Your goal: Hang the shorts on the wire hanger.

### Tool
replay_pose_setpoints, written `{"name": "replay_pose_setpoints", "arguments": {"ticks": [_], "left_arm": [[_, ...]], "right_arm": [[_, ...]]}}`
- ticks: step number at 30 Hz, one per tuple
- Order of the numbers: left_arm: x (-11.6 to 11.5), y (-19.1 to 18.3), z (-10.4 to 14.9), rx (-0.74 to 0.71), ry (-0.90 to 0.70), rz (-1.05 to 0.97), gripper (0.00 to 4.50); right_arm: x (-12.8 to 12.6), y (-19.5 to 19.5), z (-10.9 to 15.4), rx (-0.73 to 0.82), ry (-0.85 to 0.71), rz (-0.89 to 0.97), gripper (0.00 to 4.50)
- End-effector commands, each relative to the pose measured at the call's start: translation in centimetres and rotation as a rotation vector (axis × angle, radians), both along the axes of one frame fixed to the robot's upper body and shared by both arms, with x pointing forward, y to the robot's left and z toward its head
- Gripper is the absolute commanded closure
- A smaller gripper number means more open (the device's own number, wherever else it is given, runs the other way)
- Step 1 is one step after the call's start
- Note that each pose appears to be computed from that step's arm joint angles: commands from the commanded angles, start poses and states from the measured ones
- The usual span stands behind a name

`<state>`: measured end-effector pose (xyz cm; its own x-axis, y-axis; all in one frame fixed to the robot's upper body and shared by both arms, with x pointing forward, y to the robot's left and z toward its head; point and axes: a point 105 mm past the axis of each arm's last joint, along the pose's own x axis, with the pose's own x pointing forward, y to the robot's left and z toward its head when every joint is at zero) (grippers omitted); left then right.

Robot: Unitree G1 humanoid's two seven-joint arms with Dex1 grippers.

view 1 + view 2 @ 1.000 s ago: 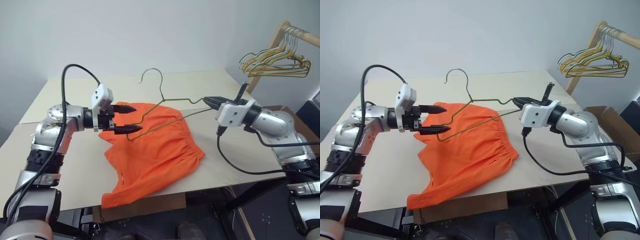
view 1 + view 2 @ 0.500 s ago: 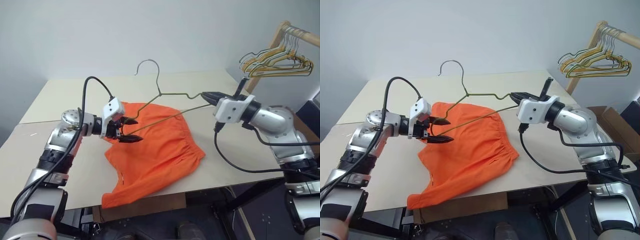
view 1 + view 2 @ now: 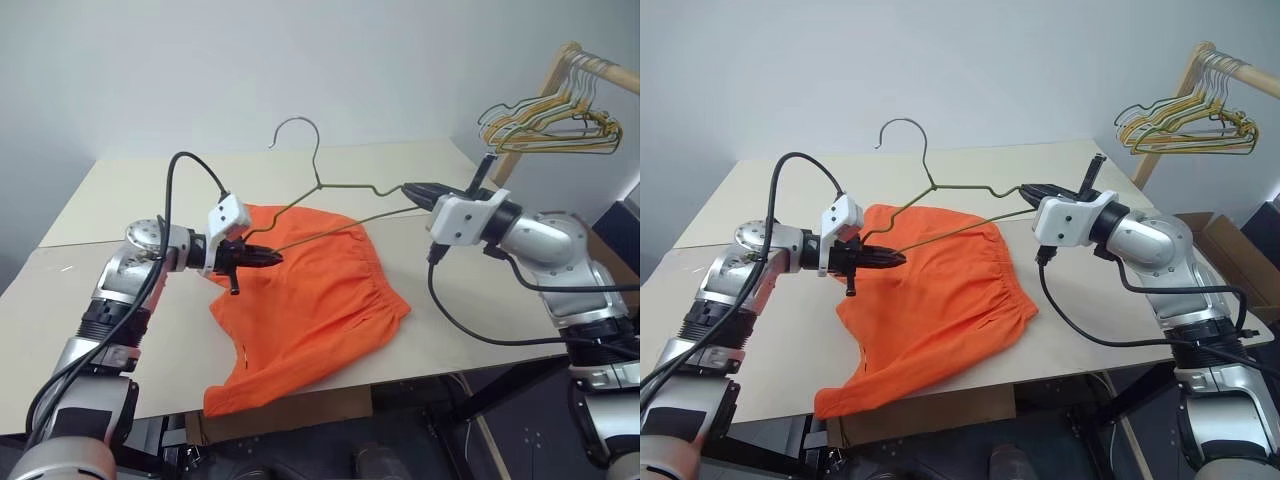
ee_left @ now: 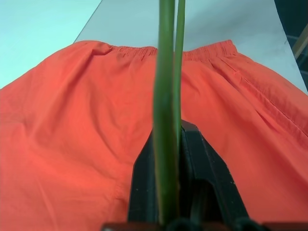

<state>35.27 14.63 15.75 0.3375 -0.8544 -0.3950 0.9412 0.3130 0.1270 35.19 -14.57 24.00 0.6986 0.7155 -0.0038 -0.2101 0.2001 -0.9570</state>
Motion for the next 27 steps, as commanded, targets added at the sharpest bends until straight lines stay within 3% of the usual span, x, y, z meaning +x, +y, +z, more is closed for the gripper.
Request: {"name": "replay_pose_setpoints", "arguments": {"ticks": [1,6,10,12,21,25,27], "left_arm": [[0.0,0.4,2.3,-0.030,-0.073,-0.005,4.50],[-0.3,1.1,1.7,0.032,-0.082,0.006,4.50],[-0.8,2.0,0.3,0.232,-0.167,-0.043,4.50],[-1.0,2.0,0.2,0.261,-0.169,-0.058,4.50],[-1.6,1.3,0.4,0.266,-0.169,-0.112,4.50],[-1.6,1.2,0.4,0.264,-0.171,-0.115,4.50],[-1.7,1.2,0.4,0.262,-0.173,-0.114,4.50]], "right_arm": [[-1.3,0.0,1.2,-0.019,0.010,0.061,3.73],[-3.6,-0.8,-1.3,-0.112,0.258,0.132,2.11],[-4.8,-1.4,-1.3,-0.106,0.474,0.167,0.84],[-4.8,-1.1,-1.0,-0.102,0.586,0.177,0.14],[-1.3,2.4,-1.9,-0.089,0.965,-0.066,0.06],[-0.9,3.0,-3.9,-0.223,0.997,-0.128,0.06],[-0.4,3.2,-4.3,-0.216,1.042,-0.161,0.06]]}}
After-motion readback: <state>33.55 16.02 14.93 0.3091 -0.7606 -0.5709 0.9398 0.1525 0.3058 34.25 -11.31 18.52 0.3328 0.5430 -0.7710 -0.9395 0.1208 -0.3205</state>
